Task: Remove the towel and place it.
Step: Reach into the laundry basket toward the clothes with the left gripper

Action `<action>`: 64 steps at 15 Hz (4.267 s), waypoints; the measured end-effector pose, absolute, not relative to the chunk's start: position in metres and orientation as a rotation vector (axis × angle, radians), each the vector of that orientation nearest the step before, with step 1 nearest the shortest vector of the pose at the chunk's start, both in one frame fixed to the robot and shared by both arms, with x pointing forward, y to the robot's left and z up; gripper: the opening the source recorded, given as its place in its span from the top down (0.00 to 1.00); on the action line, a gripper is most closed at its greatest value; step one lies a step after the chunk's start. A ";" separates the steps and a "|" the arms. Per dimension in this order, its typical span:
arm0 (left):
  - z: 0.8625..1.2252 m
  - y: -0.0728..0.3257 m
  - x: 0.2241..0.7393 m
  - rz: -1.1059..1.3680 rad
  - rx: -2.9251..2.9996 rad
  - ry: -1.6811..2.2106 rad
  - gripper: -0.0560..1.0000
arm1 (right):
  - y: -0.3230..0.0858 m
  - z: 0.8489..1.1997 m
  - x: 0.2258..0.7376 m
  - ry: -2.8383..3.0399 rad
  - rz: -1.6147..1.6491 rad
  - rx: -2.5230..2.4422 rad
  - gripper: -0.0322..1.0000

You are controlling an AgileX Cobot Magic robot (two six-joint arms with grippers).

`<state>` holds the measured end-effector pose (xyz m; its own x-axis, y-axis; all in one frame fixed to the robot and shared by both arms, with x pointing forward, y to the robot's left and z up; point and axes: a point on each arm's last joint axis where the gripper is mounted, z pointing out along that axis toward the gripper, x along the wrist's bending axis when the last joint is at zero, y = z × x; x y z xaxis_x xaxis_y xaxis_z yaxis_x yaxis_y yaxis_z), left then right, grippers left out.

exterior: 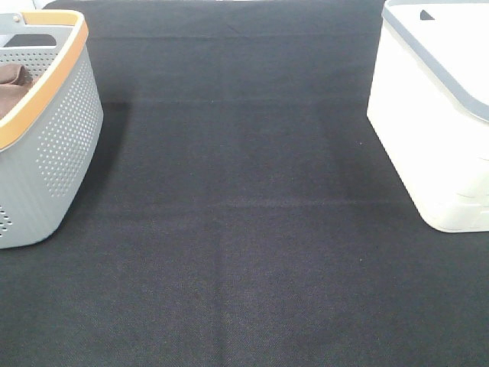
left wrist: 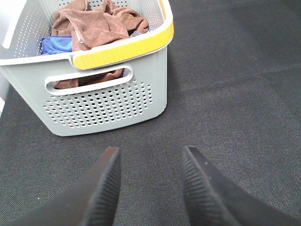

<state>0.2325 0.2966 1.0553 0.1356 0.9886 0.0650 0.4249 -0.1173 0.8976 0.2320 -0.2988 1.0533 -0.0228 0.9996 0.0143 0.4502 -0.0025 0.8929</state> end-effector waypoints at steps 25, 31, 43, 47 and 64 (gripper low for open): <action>1.055 0.297 0.232 0.942 1.658 1.388 0.56 | -0.299 1.053 0.232 1.561 0.977 1.540 0.37; 1.055 0.297 0.232 0.942 1.658 1.388 0.56 | -0.299 1.053 0.232 1.561 0.977 1.540 0.37; 1.088 0.305 0.259 1.190 1.464 1.289 0.56 | -0.299 1.053 0.232 1.561 0.977 1.540 0.37; 1.110 0.304 0.318 1.137 1.463 1.378 0.56 | -0.299 1.053 0.232 1.561 0.977 1.540 0.37; 1.114 0.302 0.554 0.771 1.860 1.909 0.47 | -0.299 1.053 0.232 1.561 0.977 1.540 0.37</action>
<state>0.5535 0.3020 1.1140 -0.0648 0.9915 0.1130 0.7920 -0.0178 0.6102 0.2320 -0.2988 1.0533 -0.0228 0.9996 0.0143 0.4502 -0.0025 0.8929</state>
